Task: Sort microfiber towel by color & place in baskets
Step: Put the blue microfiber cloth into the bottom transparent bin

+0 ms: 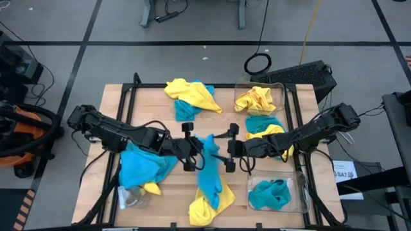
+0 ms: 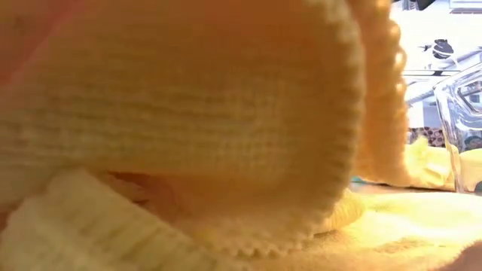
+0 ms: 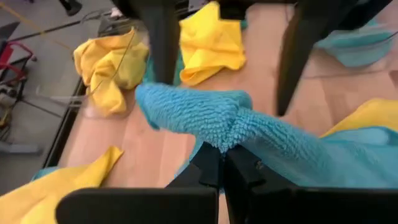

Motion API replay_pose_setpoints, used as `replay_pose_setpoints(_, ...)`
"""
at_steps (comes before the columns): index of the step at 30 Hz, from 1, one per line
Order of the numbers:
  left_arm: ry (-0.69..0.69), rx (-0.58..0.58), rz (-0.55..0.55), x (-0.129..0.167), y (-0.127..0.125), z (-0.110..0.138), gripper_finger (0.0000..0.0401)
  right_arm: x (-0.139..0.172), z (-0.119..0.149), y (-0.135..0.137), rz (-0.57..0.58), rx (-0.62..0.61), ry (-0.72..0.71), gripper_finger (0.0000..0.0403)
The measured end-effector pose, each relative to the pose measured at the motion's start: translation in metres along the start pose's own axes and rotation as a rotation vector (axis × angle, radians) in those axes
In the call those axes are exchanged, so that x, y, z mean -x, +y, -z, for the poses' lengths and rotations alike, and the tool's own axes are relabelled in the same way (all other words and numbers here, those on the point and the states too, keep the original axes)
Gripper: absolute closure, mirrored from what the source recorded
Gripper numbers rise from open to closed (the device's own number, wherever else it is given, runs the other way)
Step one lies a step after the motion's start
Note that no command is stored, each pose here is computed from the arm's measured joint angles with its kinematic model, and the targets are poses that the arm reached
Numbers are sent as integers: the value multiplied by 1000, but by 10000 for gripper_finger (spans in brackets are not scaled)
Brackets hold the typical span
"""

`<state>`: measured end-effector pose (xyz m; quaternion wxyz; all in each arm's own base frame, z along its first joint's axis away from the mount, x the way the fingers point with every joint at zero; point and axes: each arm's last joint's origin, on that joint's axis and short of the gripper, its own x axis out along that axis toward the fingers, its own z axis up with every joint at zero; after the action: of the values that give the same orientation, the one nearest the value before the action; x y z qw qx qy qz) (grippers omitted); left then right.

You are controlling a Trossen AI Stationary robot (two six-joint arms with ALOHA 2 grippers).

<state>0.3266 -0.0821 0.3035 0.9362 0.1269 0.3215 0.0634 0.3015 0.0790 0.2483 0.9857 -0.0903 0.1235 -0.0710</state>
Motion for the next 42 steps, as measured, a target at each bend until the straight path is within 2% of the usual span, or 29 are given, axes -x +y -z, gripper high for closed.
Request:
replay_pose_setpoints(10,-80,-59,-3,6,3,-16,397,-13,11,0,-75,-54,27,78)
replay_pose_setpoints(14,-136,-67,17,11,5,-26,397,-22,16,0,-68,-63,18,78)
replay_pose_setpoints(21,-140,-70,31,12,5,-28,397,-24,10,-5,-25,-62,-54,93)
replay_pose_setpoints(25,-150,-68,35,12,4,-29,397,-27,13,-12,-9,-73,-25,142)
replay_pose_setpoints(33,-218,-125,44,17,-4,-35,397,-29,22,-19,5,-65,54,291)
replay_pose_setpoints(38,-227,-143,58,21,-10,-35,397,-30,22,-20,9,-45,57,373)
replay_pose_setpoints(40,-230,-149,66,22,-13,-35,397,-30,22,-20,7,-27,54,393)
replay_pose_setpoints(42,-231,-160,75,24,-17,-35,397,-30,22,-20,9,-15,53,397)
